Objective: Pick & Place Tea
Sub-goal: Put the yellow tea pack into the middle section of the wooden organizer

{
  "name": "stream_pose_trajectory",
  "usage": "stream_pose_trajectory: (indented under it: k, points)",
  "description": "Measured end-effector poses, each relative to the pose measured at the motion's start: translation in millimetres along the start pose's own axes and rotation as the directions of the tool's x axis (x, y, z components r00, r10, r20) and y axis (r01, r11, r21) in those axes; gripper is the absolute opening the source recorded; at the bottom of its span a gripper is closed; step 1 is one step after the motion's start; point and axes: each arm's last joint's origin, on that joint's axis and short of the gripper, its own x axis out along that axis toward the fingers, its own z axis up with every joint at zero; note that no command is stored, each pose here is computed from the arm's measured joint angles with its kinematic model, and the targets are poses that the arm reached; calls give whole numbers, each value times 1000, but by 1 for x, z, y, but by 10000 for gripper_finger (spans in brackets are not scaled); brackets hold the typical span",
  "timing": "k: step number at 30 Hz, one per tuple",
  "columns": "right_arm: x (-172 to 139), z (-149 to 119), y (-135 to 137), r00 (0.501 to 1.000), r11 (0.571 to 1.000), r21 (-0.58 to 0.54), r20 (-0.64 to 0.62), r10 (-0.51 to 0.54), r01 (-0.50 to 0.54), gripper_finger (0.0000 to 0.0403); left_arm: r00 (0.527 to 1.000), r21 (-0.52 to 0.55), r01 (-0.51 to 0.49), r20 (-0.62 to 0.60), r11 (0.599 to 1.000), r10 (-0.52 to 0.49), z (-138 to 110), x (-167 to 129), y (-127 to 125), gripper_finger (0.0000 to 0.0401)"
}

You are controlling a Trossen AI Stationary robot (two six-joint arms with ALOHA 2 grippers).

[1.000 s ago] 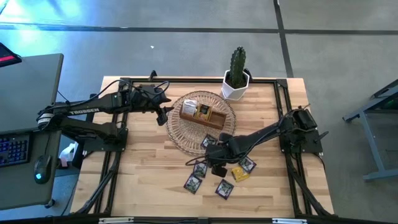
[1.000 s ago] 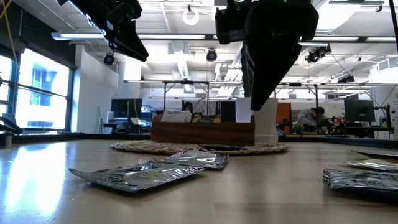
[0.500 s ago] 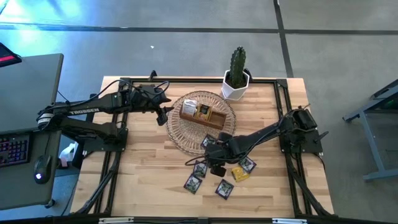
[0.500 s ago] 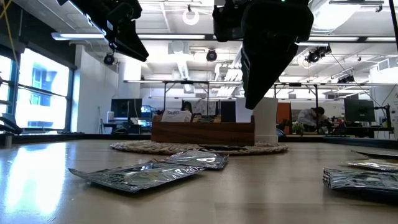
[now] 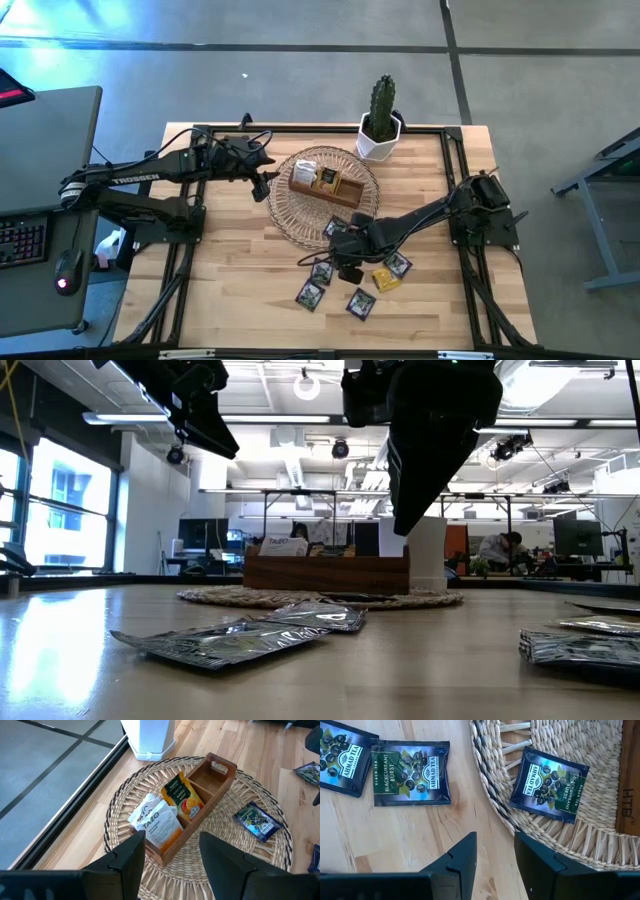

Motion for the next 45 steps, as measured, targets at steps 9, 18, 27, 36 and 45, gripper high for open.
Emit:
stream_pose_trajectory:
  k: [9, 18, 27, 36, 45]
  points:
    - [-3, -7, 11, 995, 995, -41, -54, 89, -92, 129, 1000, 0, 0, 0, 1000, 0, 0, 0, 0, 184]
    - [-18, -53, 42, 972, 989, -132, -231, 31, -63, 129, 999, -13, 3, 42, 1000, -2, 4, 0, 0, 184]
    - [-30, -83, 58, 955, 987, -160, -288, -67, 21, 129, 996, -21, 5, 88, 1000, -3, 9, -1, 0, 184]
    - [-19, -97, 66, 958, 988, -150, -288, 2, -47, 128, 995, -18, 63, 80, 998, -62, 8, 0, -2, 184]
    - [19, -106, 47, 956, 979, -179, -290, 46, -102, 129, 990, -14, 129, 66, 992, -127, 7, -1, -4, 184]
